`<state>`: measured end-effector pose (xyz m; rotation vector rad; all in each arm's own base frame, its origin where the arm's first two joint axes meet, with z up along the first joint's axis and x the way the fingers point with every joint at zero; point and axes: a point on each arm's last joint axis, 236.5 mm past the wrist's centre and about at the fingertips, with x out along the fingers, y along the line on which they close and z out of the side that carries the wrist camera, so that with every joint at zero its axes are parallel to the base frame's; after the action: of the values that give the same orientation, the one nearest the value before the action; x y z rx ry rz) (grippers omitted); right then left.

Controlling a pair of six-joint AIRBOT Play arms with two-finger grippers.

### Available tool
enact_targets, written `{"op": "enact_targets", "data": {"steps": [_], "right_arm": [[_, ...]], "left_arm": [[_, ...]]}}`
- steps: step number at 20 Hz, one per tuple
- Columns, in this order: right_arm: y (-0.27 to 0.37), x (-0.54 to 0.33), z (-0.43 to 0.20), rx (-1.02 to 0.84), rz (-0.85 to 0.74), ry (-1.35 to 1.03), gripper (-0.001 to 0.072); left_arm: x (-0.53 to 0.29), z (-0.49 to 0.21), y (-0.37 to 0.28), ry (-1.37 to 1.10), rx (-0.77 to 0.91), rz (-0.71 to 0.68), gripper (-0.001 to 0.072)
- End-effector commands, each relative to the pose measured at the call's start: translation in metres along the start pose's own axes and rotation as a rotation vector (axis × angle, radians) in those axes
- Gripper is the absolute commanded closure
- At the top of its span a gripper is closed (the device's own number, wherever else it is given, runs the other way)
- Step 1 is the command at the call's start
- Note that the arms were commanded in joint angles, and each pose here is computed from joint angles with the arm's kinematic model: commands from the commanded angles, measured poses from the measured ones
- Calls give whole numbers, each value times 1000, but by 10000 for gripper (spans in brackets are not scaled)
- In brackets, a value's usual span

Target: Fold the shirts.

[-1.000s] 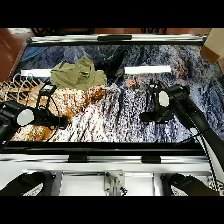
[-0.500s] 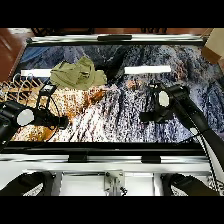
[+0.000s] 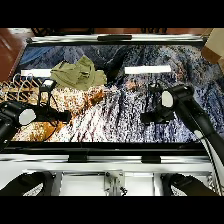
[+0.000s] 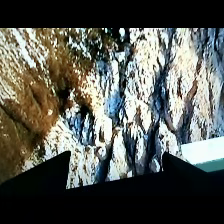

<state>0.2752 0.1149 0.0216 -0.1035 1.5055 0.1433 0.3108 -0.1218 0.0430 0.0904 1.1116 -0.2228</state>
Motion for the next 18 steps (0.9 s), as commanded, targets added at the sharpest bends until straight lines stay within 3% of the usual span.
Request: {"op": "enact_targets", "data": {"steps": [1,6,10,15,18], "right_arm": [[1,-28,13,2,24,-147,132],[14,-54,37,79,109,-315,132],[24,-51,47,88,150,-335,132],[39,-48,68,102,213,-384,132],[39,-36,70,90,199,-356,132]], "left_arm": [[6,21,-15,-73,-128,-63,-13],[25,60,-22,-170,-202,-128,-13],[58,118,53,-162,-425,-74,-13],[120,187,98,-187,-689,-227,-13],[163,194,111,-160,-816,-287,-13]]}}
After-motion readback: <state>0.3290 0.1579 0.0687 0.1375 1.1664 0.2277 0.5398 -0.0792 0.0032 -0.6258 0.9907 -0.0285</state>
